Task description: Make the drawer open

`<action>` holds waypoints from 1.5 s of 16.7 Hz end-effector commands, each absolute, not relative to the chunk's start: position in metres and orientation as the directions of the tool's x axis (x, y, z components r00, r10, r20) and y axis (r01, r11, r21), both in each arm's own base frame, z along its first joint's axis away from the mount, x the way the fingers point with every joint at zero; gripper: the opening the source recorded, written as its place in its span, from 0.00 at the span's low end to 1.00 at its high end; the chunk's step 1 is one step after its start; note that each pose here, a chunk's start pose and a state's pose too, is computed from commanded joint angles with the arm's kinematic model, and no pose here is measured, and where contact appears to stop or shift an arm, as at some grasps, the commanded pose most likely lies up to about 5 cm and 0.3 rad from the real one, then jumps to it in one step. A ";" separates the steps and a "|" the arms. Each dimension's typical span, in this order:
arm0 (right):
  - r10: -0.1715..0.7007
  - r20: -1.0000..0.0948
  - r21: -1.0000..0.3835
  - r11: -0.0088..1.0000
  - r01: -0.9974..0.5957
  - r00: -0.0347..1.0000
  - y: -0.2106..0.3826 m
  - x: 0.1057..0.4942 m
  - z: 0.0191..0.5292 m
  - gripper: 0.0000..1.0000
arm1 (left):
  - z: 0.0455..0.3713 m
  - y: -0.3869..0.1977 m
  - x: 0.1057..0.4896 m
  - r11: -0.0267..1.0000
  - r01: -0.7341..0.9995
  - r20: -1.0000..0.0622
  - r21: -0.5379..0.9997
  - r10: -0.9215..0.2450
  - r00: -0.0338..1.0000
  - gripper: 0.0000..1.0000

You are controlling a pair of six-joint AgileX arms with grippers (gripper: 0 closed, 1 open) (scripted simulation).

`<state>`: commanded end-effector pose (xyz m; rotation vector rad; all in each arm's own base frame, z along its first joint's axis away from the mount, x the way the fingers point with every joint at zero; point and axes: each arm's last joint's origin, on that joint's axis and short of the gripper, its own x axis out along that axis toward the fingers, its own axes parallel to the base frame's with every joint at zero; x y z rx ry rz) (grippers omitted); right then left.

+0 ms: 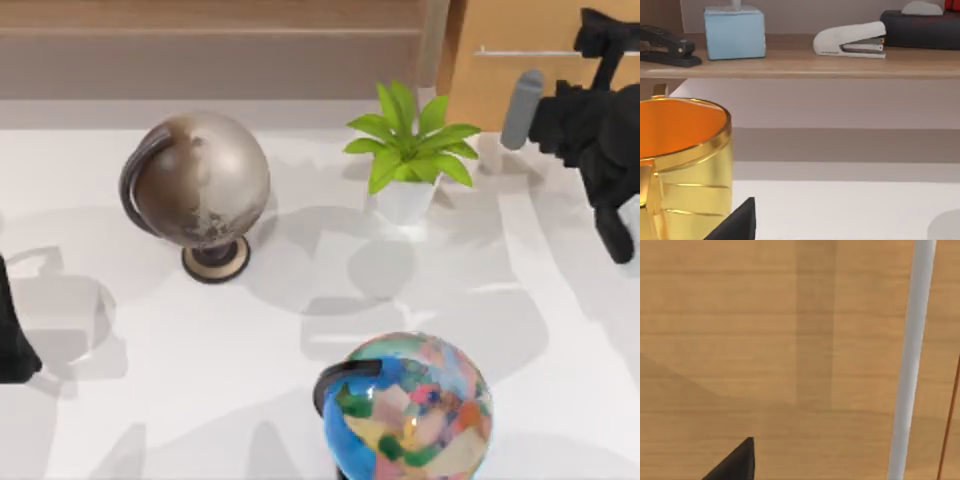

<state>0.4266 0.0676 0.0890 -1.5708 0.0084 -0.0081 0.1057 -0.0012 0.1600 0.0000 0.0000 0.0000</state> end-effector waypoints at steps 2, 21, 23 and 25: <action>-0.010 0.000 -1.000 0.000 0.000 1.000 0.069 0.431 0.089 1.00 | 0.160 -0.001 0.106 1.000 0.000 0.000 0.000 0.000 1.000 1.00; -0.010 0.000 -1.000 0.000 0.000 1.000 0.069 0.431 0.089 0.00 | 0.160 -0.001 0.106 1.000 0.000 0.000 0.000 0.000 1.000 1.00; -0.010 0.000 -1.000 0.000 0.000 1.000 0.069 0.431 0.089 0.00 | 0.160 -0.001 0.106 1.000 0.000 0.000 0.000 0.000 1.000 1.00; -0.010 0.000 -1.000 0.000 0.000 1.000 0.069 0.431 0.089 0.00 | 0.160 -0.001 0.106 1.000 0.000 0.000 0.000 0.000 1.000 1.00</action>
